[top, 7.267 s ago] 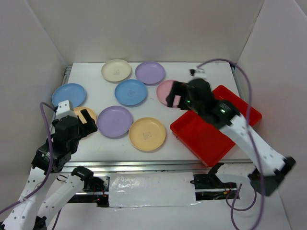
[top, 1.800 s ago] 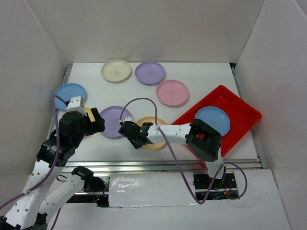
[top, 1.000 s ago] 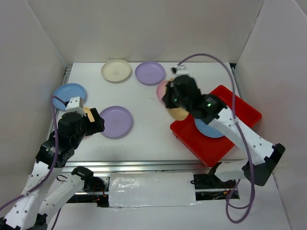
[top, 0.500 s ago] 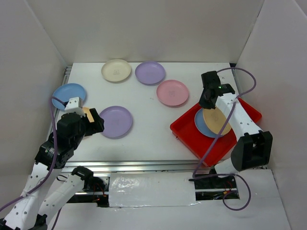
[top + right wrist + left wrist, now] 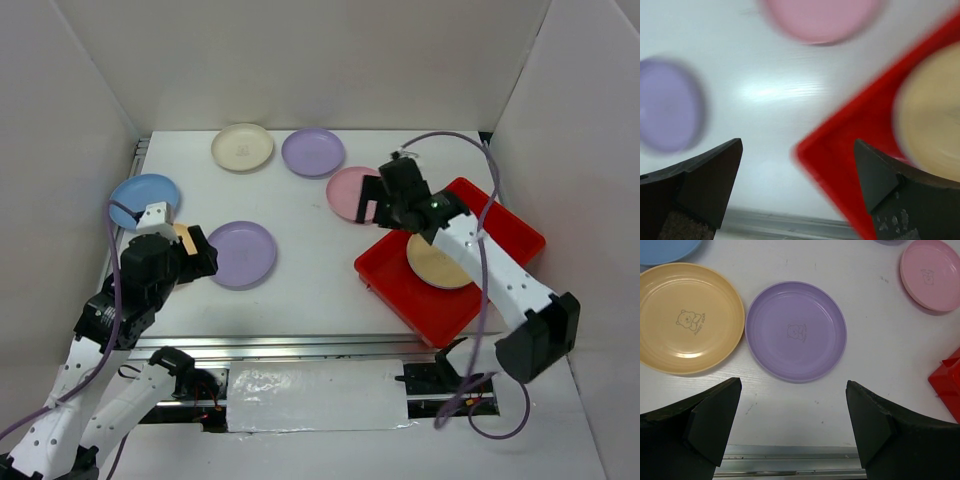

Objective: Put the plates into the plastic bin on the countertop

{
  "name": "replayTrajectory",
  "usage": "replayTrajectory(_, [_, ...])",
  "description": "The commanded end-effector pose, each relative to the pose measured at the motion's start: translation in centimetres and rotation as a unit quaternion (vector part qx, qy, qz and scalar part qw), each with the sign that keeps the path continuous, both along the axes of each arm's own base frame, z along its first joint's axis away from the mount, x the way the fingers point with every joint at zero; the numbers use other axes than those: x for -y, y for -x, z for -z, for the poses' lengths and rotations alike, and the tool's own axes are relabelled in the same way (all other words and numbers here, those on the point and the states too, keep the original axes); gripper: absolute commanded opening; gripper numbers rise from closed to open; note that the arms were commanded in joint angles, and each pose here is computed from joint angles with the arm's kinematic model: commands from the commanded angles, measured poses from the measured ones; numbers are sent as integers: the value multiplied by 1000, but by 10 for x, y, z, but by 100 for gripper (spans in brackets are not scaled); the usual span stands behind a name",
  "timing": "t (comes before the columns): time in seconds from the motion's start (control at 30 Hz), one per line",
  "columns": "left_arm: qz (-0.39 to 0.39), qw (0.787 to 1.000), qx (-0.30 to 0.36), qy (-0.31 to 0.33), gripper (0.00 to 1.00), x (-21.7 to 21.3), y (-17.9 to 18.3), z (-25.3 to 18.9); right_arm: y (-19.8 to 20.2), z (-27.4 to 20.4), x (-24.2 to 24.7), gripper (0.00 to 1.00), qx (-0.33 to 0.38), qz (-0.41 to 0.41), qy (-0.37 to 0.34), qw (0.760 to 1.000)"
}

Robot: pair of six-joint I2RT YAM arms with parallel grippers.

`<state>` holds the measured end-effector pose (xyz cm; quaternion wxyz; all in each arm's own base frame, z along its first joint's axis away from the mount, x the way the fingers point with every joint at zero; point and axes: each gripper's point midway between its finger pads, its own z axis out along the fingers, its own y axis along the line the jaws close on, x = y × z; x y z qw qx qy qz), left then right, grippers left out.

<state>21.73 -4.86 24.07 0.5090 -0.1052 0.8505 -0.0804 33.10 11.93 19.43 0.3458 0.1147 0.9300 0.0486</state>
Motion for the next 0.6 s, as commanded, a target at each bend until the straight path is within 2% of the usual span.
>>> replayTrajectory(0.0, [-15,1000,12,-7,99,-5,-7,-6,17,-79,-100,100,129,-144,-115,974])
replayTrajectory(0.07, [-39,999,4,-8,99,-11,-8,-3,39,-69,-156,100,110,-221,-134,960])
replayTrajectory(0.1, [-61,998,1,-17,99,-19,-6,-3,42,-63,-173,100,101,-235,-135,957])
replayTrajectory(0.13, [-70,997,-1,-20,99,-22,-6,-3,38,-37,-193,100,74,-248,-120,958])
replayTrajectory(0.2, [-91,996,0,-18,99,-28,-4,-3,39,-30,-227,100,62,-272,-118,953])
replayTrajectory(0.23, [-99,995,0,-21,99,-31,-3,-3,33,5,-241,100,26,-267,-96,958])
replayTrajectory(0.27, [-101,995,2,-20,99,-32,-2,-4,26,0,-255,100,30,-267,-102,958])
replayTrajectory(0.3, [-101,995,3,-20,99,-32,-2,-4,22,12,-263,99,16,-269,-99,958])
replayTrajectory(0.33, [-99,995,5,-18,99,-31,-3,-5,20,43,-274,99,-15,-267,-86,960])
replayTrajectory(0.4, [-90,996,5,-19,99,-29,-3,-5,11,47,-294,98,-18,-270,-91,958])
replayTrajectory(0.43, [-89,996,5,-19,99,-29,-3,-5,10,79,-296,98,-52,-262,-68,961])
replayTrajectory(0.47, [-86,996,5,-18,99,-27,-4,-5,1,73,-305,97,-43,-259,-71,962])
replayTrajectory(0.53, [-82,996,0,-21,99,-26,-5,-3,-5,104,-305,96,-74,-248,-51,965])
replayTrajectory(0.57, [-77,997,-3,-23,99,-24,-6,-1,-8,105,-310,94,-75,-249,-56,964])
